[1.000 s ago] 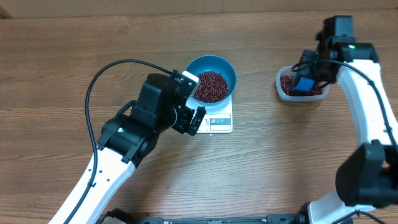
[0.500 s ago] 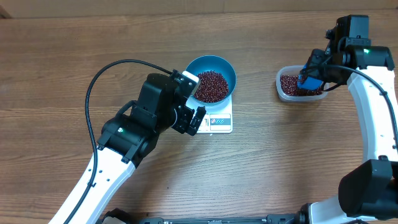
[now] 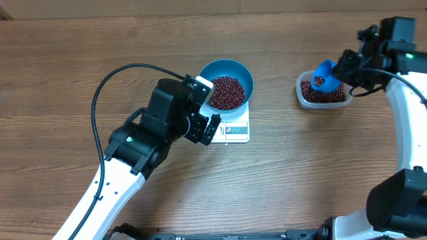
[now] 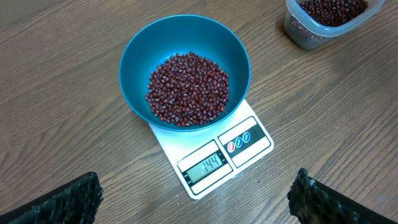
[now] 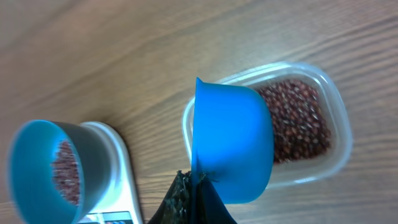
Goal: Scoop item into bowl and weigh 150g on scale
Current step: 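Dip the scoop into the tub with the right gripper and lift a small amount, then carry the scoop with the right gripper over the teal bowl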
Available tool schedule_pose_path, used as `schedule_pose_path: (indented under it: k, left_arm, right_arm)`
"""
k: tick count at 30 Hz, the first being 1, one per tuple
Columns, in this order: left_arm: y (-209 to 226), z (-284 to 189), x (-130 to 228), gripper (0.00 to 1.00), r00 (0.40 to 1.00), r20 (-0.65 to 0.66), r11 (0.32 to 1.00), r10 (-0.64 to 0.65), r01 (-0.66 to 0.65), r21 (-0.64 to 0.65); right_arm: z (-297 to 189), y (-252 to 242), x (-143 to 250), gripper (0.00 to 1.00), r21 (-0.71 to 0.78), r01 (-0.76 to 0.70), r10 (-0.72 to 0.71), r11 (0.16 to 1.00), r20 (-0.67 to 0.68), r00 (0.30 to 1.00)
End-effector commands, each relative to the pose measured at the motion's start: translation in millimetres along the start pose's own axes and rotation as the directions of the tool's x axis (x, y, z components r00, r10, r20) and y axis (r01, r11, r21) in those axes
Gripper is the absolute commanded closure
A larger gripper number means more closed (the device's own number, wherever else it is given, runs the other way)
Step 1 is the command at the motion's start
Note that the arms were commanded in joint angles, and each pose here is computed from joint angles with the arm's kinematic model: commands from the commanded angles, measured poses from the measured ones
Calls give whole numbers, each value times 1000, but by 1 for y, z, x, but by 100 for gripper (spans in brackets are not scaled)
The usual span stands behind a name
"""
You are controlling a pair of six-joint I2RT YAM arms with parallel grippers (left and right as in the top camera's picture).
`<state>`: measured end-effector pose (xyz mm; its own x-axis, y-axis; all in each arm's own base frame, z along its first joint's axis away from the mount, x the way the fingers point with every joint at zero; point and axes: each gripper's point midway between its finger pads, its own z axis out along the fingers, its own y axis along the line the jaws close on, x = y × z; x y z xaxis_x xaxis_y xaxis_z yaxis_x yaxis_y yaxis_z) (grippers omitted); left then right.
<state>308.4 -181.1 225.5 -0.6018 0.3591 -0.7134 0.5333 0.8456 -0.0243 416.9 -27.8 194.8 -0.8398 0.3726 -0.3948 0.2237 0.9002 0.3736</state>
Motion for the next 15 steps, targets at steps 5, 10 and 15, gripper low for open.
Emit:
schedule_pose_path:
  k: [5,10,15]
  left_arm:
    - [0,1,2,1,1000,-4,1000,-17,17,8]
    - [0,1,2,0,1000,-4,1000,-17,17,8]
    - [0,1,-1,1,1000,5,1000,-16,16,8]
  right_arm:
    - [-28,48,-11,96,-355,140,-121,924,73,990]
    - [-31,71,-9,96,-413,219,-192,884,106,976]
    - [-32,104,7,96,-456,391,-361,800,155,920]
